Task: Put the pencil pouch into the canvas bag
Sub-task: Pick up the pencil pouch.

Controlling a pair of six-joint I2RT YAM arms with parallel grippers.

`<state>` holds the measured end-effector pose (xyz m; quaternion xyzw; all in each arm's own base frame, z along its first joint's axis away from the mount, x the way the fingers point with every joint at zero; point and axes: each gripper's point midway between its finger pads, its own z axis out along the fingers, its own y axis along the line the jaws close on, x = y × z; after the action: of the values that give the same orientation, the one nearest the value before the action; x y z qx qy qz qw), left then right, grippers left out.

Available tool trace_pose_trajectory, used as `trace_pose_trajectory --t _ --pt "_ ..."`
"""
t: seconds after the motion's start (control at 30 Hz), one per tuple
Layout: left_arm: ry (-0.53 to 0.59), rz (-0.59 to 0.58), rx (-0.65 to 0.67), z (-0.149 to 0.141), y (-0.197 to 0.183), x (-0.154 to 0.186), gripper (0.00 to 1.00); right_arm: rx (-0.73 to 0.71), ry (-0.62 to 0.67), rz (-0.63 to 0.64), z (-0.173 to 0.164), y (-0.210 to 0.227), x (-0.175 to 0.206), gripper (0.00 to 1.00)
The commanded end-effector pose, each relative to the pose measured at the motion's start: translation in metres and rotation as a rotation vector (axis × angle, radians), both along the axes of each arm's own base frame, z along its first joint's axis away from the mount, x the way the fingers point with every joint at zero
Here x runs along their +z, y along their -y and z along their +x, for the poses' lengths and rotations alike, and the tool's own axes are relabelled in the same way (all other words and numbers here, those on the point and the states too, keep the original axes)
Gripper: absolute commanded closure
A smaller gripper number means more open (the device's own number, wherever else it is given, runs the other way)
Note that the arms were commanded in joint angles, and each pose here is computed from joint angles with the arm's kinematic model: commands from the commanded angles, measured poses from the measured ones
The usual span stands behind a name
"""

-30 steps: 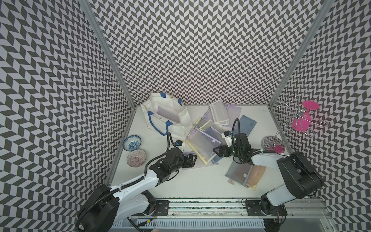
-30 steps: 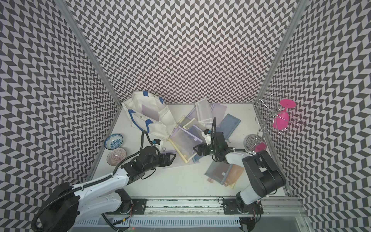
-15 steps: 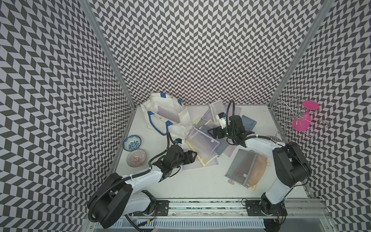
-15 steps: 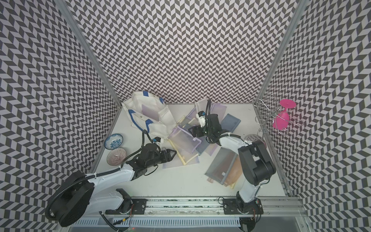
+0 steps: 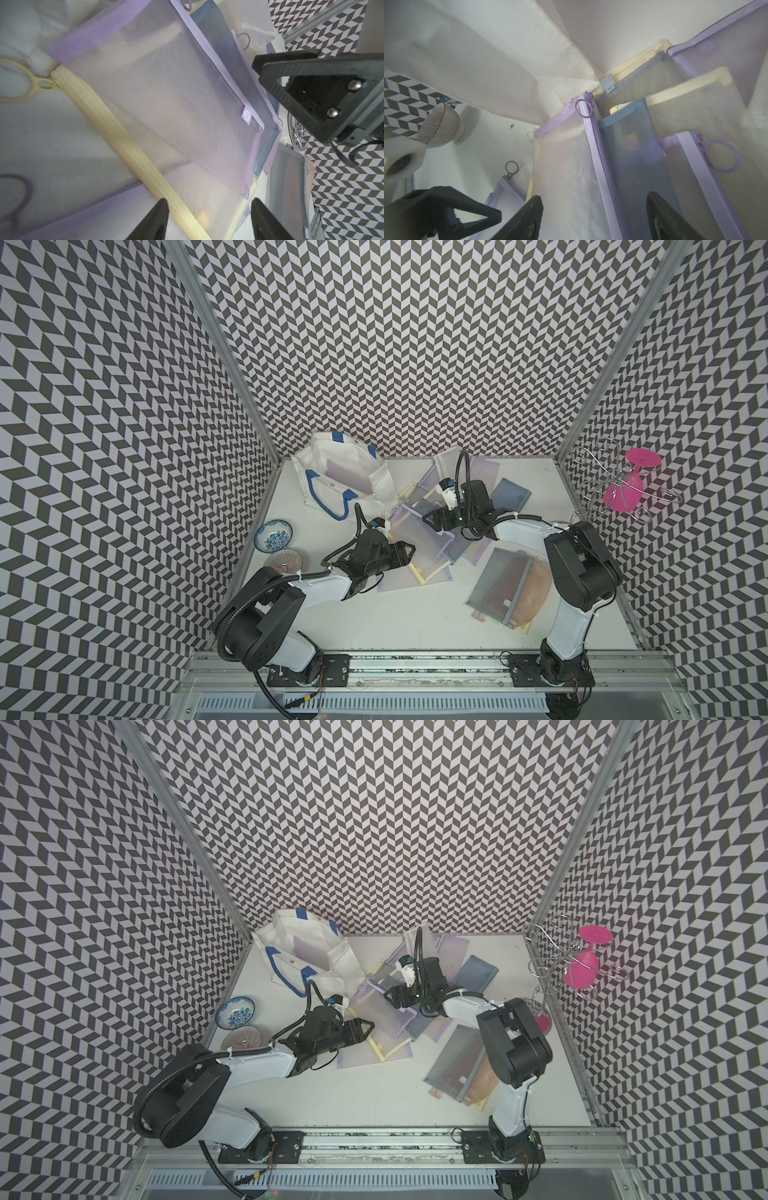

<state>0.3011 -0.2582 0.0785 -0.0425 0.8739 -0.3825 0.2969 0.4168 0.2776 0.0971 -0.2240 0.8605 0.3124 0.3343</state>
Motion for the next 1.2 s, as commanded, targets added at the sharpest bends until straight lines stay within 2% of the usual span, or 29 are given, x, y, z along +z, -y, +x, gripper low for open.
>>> trace_pose_trajectory --t 0.0,0.17,0.27,0.43,0.63,0.7,0.83,1.03,1.17 --pt "0.010 -0.029 0.010 0.014 0.011 0.002 0.37 0.044 0.003 0.007 0.005 -0.010 -0.007 0.22" --pt "-0.017 -0.036 0.000 0.024 0.022 -0.009 0.36 0.052 -0.031 0.004 0.004 -0.010 -0.022 0.24" --pt "-0.028 -0.055 0.010 0.028 0.023 -0.015 0.35 0.054 -0.053 0.014 0.000 -0.009 -0.030 0.32" --pt "-0.034 -0.100 0.014 0.032 0.027 -0.019 0.33 0.057 -0.084 0.074 -0.027 -0.005 -0.034 0.36" --pt "-0.005 -0.140 0.047 0.041 0.023 -0.015 0.36 0.069 -0.101 0.088 -0.058 0.000 -0.040 0.54" --pt "0.013 -0.144 0.058 0.047 0.023 -0.010 0.38 0.069 -0.102 0.093 -0.068 0.001 -0.040 0.56" --pt "0.027 -0.151 0.043 0.054 0.030 -0.007 0.46 0.070 -0.097 0.098 -0.079 0.005 -0.039 0.58" --pt "0.069 -0.179 -0.016 0.053 0.046 -0.001 0.65 0.076 -0.102 0.100 -0.086 0.006 -0.040 0.63" --pt "0.132 -0.196 -0.076 0.044 0.057 0.016 0.86 0.071 -0.089 0.101 -0.088 0.009 -0.035 0.61"
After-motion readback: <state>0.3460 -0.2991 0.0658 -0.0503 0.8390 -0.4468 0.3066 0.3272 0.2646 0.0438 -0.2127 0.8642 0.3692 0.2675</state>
